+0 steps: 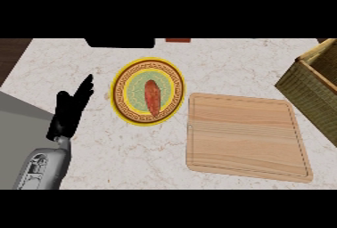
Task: Pick the tomato from the cutting board and place it in the basket
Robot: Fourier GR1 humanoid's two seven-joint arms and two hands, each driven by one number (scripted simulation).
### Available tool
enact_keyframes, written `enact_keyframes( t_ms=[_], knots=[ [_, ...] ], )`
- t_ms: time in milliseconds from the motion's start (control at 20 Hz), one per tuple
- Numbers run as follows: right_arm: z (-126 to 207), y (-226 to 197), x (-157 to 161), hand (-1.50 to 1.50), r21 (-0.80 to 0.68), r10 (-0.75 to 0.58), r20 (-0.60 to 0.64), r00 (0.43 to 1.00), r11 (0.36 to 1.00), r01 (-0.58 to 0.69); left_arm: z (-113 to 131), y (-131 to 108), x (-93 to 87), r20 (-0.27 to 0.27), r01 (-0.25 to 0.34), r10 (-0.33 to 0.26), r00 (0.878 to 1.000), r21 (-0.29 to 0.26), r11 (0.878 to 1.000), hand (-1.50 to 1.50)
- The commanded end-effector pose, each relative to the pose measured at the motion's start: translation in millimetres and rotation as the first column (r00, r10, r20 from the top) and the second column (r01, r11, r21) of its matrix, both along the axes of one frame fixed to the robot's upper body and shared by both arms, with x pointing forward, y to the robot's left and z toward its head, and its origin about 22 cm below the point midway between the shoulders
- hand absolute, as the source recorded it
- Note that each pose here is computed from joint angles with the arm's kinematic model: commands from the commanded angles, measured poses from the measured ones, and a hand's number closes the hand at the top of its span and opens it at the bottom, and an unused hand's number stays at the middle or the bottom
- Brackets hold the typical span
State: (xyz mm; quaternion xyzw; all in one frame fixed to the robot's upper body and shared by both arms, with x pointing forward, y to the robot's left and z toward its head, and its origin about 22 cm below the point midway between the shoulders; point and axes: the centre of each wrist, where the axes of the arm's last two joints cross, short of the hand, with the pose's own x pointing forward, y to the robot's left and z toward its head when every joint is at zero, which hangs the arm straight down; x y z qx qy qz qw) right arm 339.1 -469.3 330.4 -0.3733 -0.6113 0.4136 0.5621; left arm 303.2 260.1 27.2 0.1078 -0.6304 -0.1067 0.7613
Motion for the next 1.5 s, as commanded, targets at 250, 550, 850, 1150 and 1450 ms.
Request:
enact_keyframes(
  t_ms=[250, 550, 850, 1150, 1450],
  knots=[
    [-67, -17, 20, -1.50, 0.200, -0.001, -0.039, 0.999, 0.980, 0.008, 0, 1, -8.2, -0.007, -0.009, 0.009, 1.000, 0.019, 1.000, 0.00],
    [-55, -38, 11, -1.50, 0.363, -0.067, 0.110, 0.992, 0.931, 0.022, -6, 2, -18.3, -0.025, 0.009, -0.009, 1.000, 0.004, 1.000, 0.00],
    [-36, -66, -11, -1.50, 0.488, -0.267, 0.220, 0.938, 0.863, 0.131, 0, 21, -8.1, -0.001, -0.019, 0.019, 1.000, 0.016, 1.000, 0.00],
    [-33, -120, -68, -1.50, 0.568, -0.389, 0.172, 0.905, 0.790, 0.232, -3, 7, -7.5, 0.005, -0.006, 0.006, 1.000, 0.016, 1.000, 0.00],
    [-31, -154, -123, -1.50, 0.611, -0.434, 0.117, 0.893, 0.740, 0.280, -5, 11, -12.4, -0.001, 0.002, -0.002, 1.000, 0.000, 1.000, 0.00]
  ],
)
